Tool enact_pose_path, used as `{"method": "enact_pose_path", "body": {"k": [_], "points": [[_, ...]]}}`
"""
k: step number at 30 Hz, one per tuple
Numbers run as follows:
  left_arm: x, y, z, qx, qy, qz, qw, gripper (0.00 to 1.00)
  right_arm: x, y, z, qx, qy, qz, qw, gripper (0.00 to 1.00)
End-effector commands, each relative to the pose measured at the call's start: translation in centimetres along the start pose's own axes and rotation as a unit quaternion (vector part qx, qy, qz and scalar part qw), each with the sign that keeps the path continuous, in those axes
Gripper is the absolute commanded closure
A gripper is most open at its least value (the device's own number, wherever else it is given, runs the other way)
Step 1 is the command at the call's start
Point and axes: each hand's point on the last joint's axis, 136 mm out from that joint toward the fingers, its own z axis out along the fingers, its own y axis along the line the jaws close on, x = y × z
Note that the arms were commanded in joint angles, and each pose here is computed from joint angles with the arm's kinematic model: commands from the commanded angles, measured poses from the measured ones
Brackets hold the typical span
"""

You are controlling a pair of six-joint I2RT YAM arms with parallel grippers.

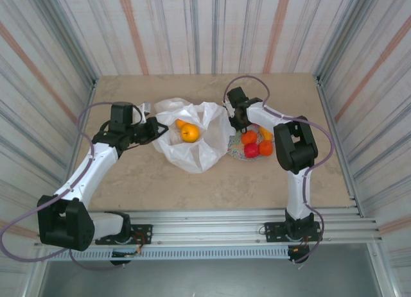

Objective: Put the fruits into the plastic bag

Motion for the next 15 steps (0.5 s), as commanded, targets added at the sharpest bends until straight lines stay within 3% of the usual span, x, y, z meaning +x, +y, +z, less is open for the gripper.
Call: {"method": "enact_pose_path", "body": {"k": [1, 8, 15], "points": [[0.7, 0.1, 0.4, 0.007, 0.01, 0.006, 1.0, 1.0, -0.7, 0.0, -1.4, -0.003, -0.012, 0.0, 1.0, 0.32], [0.9, 0.2, 0.5, 0.007, 0.013, 0.002, 1.0, 1.0, -1.7, -1.0, -5.9, -0.009, -0.069, 0.032, 0.997, 0.35], [0.9, 0.1, 1.1, 0.018, 0.017, -0.006, 1.0, 1.0, 0.7, 0.2, -14.1, -0.068, -0.155, 0.099, 0.981, 0.35]]}}
